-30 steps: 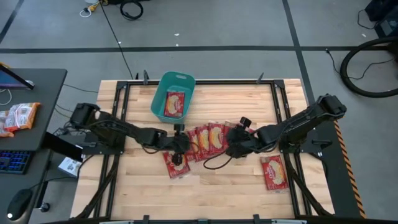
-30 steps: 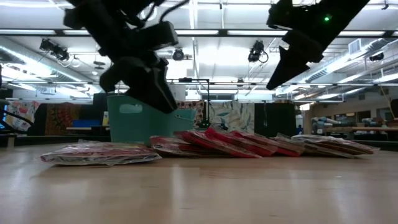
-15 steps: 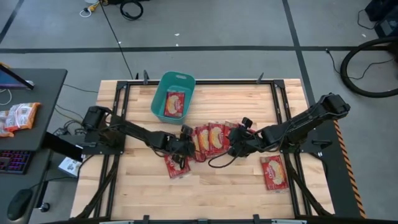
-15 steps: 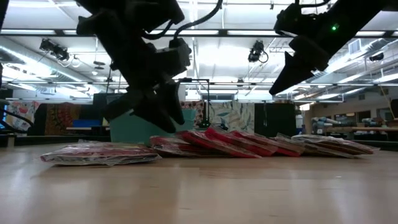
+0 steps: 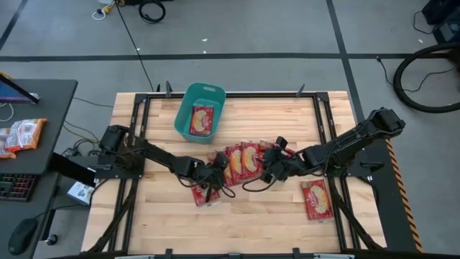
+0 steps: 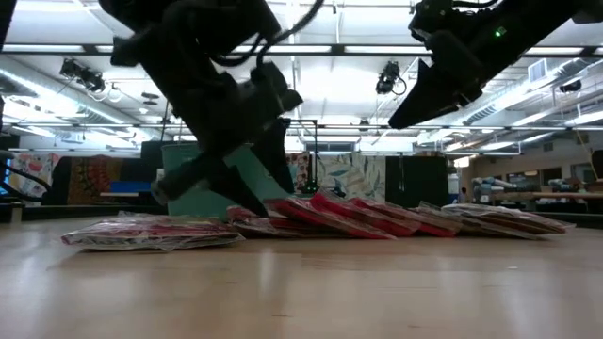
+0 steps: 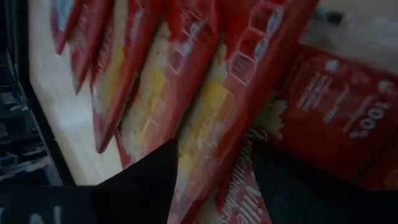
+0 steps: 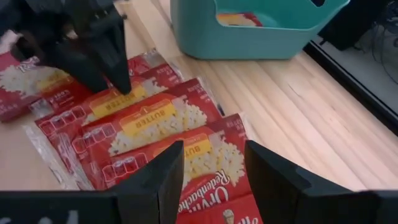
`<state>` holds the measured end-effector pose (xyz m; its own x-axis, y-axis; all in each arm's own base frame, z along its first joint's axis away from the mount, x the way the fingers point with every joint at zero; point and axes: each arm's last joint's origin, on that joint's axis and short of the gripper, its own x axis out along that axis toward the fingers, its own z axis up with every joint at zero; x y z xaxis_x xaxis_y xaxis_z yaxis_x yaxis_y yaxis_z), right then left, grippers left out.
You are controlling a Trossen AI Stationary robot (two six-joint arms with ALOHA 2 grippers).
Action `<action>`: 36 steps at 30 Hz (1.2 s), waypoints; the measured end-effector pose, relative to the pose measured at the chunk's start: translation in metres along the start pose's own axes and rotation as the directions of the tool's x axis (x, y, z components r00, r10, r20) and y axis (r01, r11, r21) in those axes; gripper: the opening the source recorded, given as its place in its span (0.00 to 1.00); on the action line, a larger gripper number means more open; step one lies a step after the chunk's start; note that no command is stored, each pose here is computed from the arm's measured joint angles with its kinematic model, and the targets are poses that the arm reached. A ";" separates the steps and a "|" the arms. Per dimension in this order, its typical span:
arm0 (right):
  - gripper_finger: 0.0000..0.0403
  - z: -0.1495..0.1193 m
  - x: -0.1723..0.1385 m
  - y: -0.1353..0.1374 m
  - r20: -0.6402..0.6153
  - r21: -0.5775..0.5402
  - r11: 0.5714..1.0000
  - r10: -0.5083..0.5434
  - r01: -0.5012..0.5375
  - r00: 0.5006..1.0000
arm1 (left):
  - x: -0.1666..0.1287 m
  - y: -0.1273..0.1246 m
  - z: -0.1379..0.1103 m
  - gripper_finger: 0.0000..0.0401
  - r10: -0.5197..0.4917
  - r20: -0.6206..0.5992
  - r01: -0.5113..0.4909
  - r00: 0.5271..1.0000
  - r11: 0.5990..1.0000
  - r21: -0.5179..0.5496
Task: Sort popcorn bags into baskets
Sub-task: Put the red popcorn bag into the green bin
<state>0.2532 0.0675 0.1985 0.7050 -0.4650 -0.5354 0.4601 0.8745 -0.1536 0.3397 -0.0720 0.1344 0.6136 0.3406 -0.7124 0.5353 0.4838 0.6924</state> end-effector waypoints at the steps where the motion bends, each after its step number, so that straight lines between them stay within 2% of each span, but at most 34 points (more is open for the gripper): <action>1: 0.43 0.001 0.000 0.000 0.005 0.001 1.000 0.002 -0.002 1.000 | 0.002 -0.001 0.001 0.52 0.007 -0.002 -0.007 1.000 1.000 0.011; 7: 0.43 0.002 -0.001 0.002 0.021 0.012 1.000 0.011 -0.011 1.000 | 0.011 -0.005 0.001 0.45 0.016 -0.022 -0.014 1.000 0.999 0.052; 13: 0.43 0.002 -0.004 0.005 0.032 0.011 1.000 0.026 -0.026 0.999 | 0.011 -0.006 0.000 0.28 0.008 -0.027 -0.008 1.000 1.000 0.028; 19: 0.43 0.000 -0.006 0.008 0.034 0.022 0.999 0.039 -0.040 0.999 | 0.009 -0.004 0.001 0.05 -0.001 -0.038 -0.003 0.999 0.994 -0.106; 25: 0.43 -0.002 -0.010 0.012 0.037 0.016 0.999 0.051 -0.052 0.998 | -0.020 0.024 0.009 0.03 -0.115 -0.018 0.107 0.993 0.963 -0.248; 28: 0.43 -0.002 -0.012 0.012 0.063 0.011 1.000 0.006 -0.007 0.998 | -0.041 0.043 0.011 0.03 -0.185 0.008 0.176 0.983 0.922 -0.345; 32: 0.43 -0.002 -0.013 0.012 0.089 0.004 0.999 -0.053 0.052 0.995 | -0.063 0.067 0.009 0.03 -0.286 0.063 0.280 0.956 0.827 -0.487; 36: 0.43 -0.003 -0.013 0.011 0.088 0.003 0.998 -0.056 0.056 0.995 | -0.080 0.088 0.003 0.02 -0.311 0.088 0.299 0.946 0.740 -0.602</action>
<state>0.2478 0.0840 0.2016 0.7229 -0.5236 -0.4508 0.5003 0.8467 -0.1812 0.3394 -0.0592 0.2521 0.4656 0.1008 -0.8793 0.2302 0.9455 0.2303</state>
